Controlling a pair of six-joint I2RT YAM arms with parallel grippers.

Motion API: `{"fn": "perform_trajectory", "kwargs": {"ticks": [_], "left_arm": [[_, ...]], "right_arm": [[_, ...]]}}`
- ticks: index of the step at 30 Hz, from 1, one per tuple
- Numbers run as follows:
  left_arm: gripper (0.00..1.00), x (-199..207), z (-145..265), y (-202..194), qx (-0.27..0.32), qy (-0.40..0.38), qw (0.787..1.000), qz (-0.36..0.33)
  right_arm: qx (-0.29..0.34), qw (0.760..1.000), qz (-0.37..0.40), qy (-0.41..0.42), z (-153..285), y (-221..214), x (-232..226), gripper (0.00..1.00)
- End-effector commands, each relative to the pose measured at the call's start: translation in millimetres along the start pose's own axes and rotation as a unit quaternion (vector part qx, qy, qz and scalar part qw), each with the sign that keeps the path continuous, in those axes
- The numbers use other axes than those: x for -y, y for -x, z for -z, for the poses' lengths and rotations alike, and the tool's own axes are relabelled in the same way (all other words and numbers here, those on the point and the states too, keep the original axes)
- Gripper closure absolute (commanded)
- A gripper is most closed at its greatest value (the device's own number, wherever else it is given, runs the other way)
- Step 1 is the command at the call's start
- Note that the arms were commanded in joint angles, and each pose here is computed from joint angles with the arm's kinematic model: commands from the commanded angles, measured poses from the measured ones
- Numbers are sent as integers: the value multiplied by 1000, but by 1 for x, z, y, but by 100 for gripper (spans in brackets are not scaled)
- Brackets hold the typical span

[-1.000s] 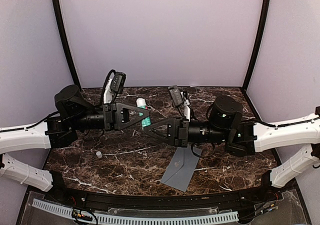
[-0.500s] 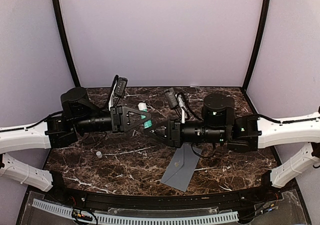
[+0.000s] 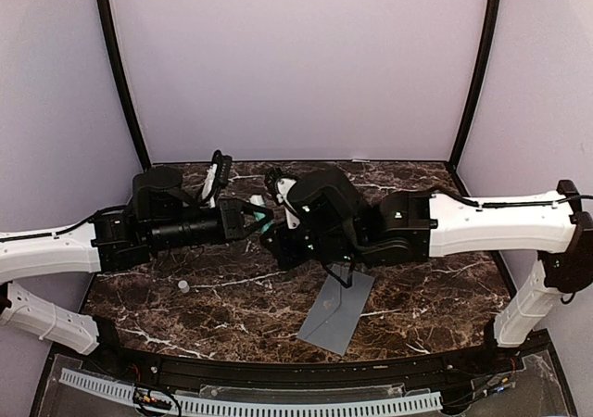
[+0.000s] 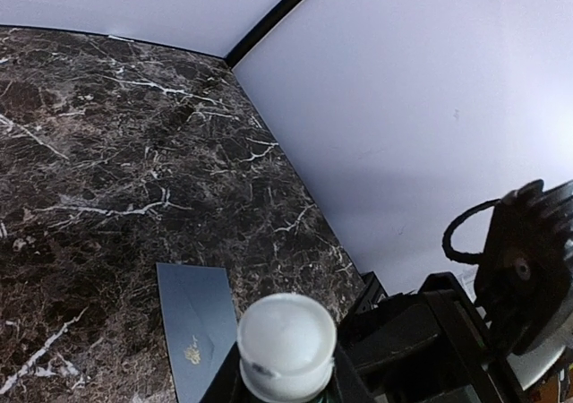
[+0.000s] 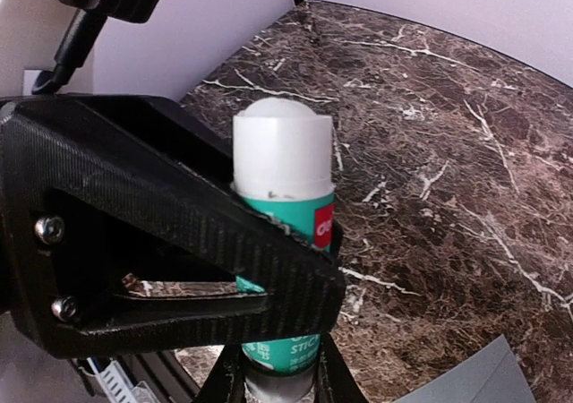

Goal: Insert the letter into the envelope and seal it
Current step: Screw the solid glue.

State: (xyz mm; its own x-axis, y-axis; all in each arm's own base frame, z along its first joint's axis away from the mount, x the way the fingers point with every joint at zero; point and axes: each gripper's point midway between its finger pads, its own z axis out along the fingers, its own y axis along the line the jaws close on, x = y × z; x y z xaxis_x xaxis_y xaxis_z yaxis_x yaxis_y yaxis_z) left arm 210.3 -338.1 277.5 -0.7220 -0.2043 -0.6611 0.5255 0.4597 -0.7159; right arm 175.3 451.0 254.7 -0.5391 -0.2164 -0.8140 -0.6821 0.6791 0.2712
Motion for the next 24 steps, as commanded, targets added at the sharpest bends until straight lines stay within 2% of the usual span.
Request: {"fn": "perform_trajectory", "kwargs": {"ticks": [1,7,11,13,20,24], "left_arm": [[100,-11,-3,-14,-10,15,999,45],[100,-21,-9,-24,-15,19,997,73],[100,-16,-7,-20,-10,8,997,73],[100,-10,-2,-16,-3,-1,998,63],[100,26,23,10,30,-57,998,1],[100,56,39,17,43,-126,990,-36]], "right_arm": [[19,995,19,-93,-13,11,13,98],[19,993,19,-114,-25,11,7,97],[35,996,5,-81,-13,18,0,93],[50,998,-1,-40,-2,22,-8,87],[70,988,-35,135,49,17,-34,54],[86,955,-89,268,78,17,-44,44]]}}
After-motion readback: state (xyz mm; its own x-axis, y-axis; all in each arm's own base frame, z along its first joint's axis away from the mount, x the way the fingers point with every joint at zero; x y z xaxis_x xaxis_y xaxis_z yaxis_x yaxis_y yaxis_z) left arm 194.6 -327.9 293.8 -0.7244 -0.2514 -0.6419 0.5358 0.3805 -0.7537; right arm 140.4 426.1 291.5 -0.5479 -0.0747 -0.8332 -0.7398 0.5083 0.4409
